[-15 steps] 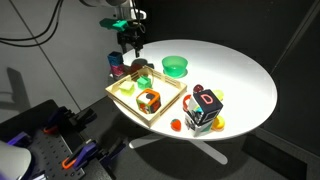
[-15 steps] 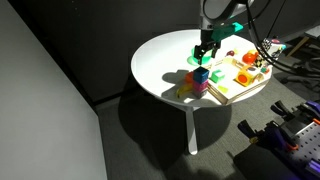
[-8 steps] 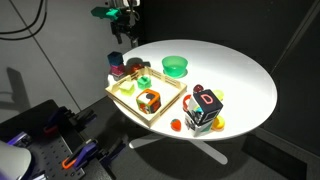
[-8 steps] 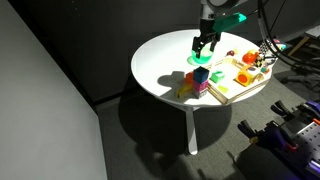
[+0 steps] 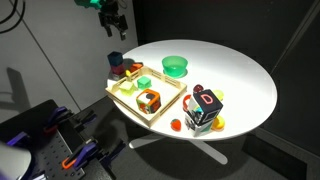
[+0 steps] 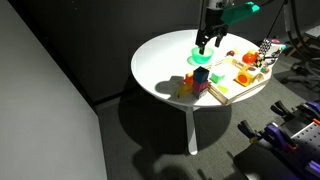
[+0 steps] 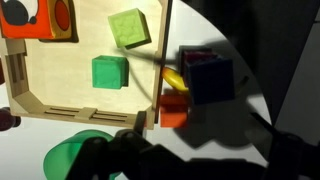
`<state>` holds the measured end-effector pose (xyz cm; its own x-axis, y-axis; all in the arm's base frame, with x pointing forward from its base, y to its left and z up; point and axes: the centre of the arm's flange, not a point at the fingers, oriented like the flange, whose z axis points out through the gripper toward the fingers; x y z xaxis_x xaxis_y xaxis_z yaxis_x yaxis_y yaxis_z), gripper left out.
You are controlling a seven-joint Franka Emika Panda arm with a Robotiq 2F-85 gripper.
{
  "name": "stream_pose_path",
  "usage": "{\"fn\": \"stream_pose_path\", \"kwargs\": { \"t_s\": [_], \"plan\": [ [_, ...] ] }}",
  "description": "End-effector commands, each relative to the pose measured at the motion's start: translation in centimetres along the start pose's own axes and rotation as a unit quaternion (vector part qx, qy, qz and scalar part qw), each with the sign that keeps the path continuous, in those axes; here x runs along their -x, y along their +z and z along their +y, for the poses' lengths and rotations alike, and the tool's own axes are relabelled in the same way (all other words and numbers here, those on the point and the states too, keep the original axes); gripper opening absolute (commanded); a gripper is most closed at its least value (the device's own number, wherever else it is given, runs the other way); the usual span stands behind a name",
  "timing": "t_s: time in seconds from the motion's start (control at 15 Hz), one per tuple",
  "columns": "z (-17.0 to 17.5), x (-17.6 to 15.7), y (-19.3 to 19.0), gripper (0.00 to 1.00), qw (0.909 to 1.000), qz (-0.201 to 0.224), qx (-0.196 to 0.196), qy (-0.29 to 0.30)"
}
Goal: Put the green block inside the tray and the blue block over the pink block
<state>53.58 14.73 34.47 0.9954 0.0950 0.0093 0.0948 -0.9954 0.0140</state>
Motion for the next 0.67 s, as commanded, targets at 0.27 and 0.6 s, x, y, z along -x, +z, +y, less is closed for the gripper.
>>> {"fn": "stream_pose_path", "kwargs": {
  "t_s": [0.27,0.6],
  "plan": [
    [-1.0,5.2,-3.6,1.0,0.9976,-0.062,-0.026,0.014],
    [-1.7,7.4,-5.7,1.0,0.997,-0.076,-0.01,0.006]
  ]
}}
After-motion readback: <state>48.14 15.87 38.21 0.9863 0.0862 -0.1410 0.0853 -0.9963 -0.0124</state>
